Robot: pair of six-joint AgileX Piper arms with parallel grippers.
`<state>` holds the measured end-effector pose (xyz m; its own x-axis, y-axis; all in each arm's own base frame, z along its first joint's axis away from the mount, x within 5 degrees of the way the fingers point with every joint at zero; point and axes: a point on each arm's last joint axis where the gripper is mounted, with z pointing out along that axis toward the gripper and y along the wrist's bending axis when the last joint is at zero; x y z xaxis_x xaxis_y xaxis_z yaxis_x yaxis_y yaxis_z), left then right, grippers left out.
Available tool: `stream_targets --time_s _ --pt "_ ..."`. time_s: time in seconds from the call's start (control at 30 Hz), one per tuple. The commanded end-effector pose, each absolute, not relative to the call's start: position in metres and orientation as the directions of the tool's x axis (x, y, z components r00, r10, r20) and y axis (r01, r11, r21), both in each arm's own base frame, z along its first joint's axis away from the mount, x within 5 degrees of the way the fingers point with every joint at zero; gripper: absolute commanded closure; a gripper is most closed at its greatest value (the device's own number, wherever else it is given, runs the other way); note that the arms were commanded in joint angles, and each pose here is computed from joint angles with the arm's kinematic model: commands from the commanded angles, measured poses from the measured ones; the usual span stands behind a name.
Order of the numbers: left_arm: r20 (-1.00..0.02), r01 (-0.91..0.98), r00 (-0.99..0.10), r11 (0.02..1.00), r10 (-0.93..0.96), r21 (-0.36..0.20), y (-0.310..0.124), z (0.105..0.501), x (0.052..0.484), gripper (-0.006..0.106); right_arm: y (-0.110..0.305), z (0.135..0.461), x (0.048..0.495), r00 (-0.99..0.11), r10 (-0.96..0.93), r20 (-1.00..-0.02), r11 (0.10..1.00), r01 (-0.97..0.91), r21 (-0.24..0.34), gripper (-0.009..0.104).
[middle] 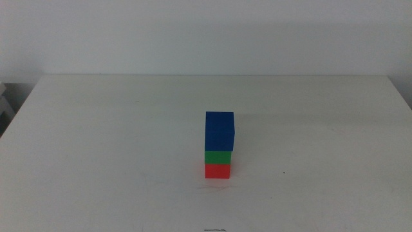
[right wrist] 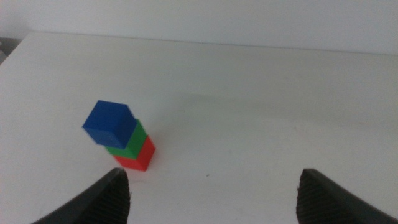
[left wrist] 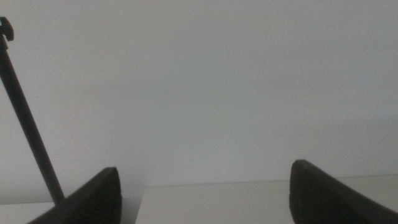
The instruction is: Stack red cubes first, then green, then blue cubes in a specific spot.
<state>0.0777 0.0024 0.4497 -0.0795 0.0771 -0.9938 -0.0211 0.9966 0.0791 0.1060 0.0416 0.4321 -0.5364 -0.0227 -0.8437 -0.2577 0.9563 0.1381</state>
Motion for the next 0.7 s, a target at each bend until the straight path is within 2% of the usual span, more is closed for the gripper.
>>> stream_targets --time_s 0.0,0.17,0.47,0.67 --pt "-0.998 -0.025 0.024 0.998 0.066 0.065 0.002 0.459 0.078 0.010 0.040 0.440 0.110 -0.442 -0.025 -0.897 0.961 -0.259 0.100 0.011" --pt "-0.998 -0.020 0.017 0.998 0.065 0.064 0.002 0.420 0.080 0.010 0.033 0.414 0.111 -0.339 -0.041 -0.940 0.972 -0.232 0.042 0.011" --pt "-0.992 -0.009 -0.112 0.998 0.064 0.065 0.001 0.306 0.063 0.010 0.007 0.338 0.083 -0.218 0.033 -0.975 0.995 -0.080 0.052 0.011" --pt "-0.992 -0.009 -0.106 0.998 0.065 0.066 0.001 0.259 0.049 0.010 -0.001 0.288 0.060 -0.171 0.052 -0.984 0.998 -0.009 0.054 0.011"
